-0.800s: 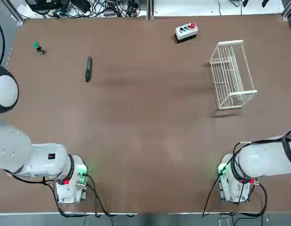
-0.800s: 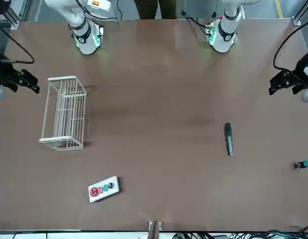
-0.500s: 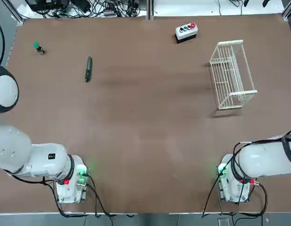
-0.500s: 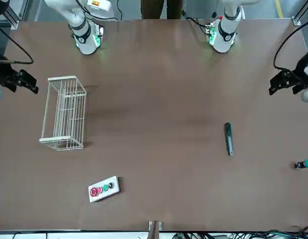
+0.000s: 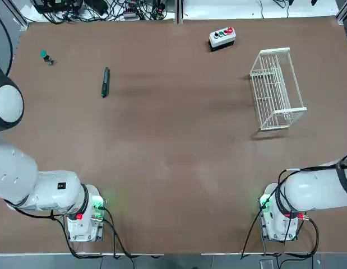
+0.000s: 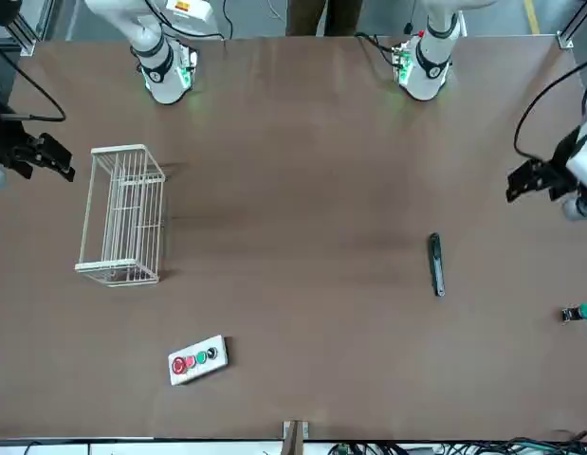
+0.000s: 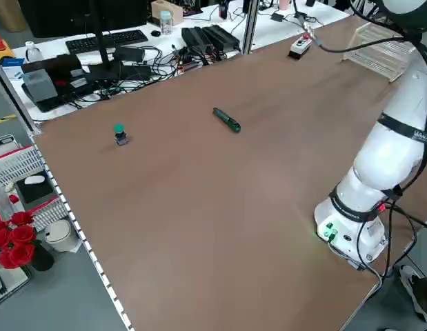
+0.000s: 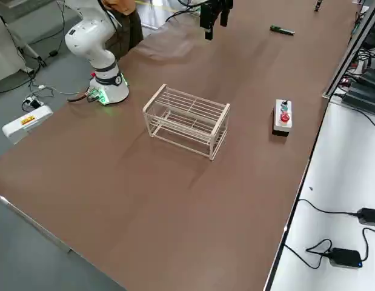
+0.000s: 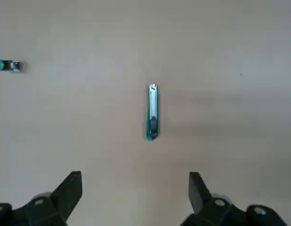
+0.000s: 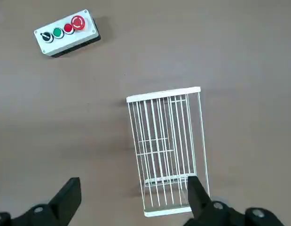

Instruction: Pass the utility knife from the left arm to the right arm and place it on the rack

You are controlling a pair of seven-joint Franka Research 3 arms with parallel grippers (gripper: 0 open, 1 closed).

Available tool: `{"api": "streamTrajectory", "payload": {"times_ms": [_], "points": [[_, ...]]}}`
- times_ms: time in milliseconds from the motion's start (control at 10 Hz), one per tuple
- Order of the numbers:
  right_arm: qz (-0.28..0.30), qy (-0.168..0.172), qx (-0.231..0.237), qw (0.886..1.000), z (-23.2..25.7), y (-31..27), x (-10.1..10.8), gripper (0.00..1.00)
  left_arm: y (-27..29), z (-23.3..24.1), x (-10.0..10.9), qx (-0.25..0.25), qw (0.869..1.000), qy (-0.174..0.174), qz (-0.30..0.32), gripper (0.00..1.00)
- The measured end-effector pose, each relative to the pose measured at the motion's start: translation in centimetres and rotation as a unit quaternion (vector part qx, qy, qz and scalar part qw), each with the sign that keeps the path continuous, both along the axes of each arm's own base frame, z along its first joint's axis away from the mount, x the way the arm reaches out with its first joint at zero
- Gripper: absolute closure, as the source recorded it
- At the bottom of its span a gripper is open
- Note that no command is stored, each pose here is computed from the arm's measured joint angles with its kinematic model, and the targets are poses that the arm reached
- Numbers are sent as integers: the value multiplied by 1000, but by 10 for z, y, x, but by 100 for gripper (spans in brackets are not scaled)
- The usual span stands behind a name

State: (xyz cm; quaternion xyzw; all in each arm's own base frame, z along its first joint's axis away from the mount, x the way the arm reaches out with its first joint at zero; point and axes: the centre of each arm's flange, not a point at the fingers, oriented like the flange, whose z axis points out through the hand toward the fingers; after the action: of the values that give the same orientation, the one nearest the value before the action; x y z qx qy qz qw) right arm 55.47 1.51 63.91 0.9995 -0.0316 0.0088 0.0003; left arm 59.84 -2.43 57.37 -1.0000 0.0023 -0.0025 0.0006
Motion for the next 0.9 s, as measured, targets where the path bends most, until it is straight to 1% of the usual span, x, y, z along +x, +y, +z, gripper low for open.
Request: {"api": "streamTrajectory", "payload": {"times_ms": [300, 500, 700, 900], "points": [[1, 1, 0, 1000, 0, 1, 0, 0, 11, -59, 14, -2, 1000, 18, 10, 0], [6, 10, 0, 1000, -1, 6, -2, 0, 19, -112, 34, -3, 999, 22, 24, 0], [7, 13, 0, 1000, -2, 8, -3, 0, 19, -176, 51, -5, 1000, 8, 30, 0], [7, 13, 0, 1000, -2, 7, -3, 0, 19, -237, 56, -9, 999, -10, 33, 0]]}}
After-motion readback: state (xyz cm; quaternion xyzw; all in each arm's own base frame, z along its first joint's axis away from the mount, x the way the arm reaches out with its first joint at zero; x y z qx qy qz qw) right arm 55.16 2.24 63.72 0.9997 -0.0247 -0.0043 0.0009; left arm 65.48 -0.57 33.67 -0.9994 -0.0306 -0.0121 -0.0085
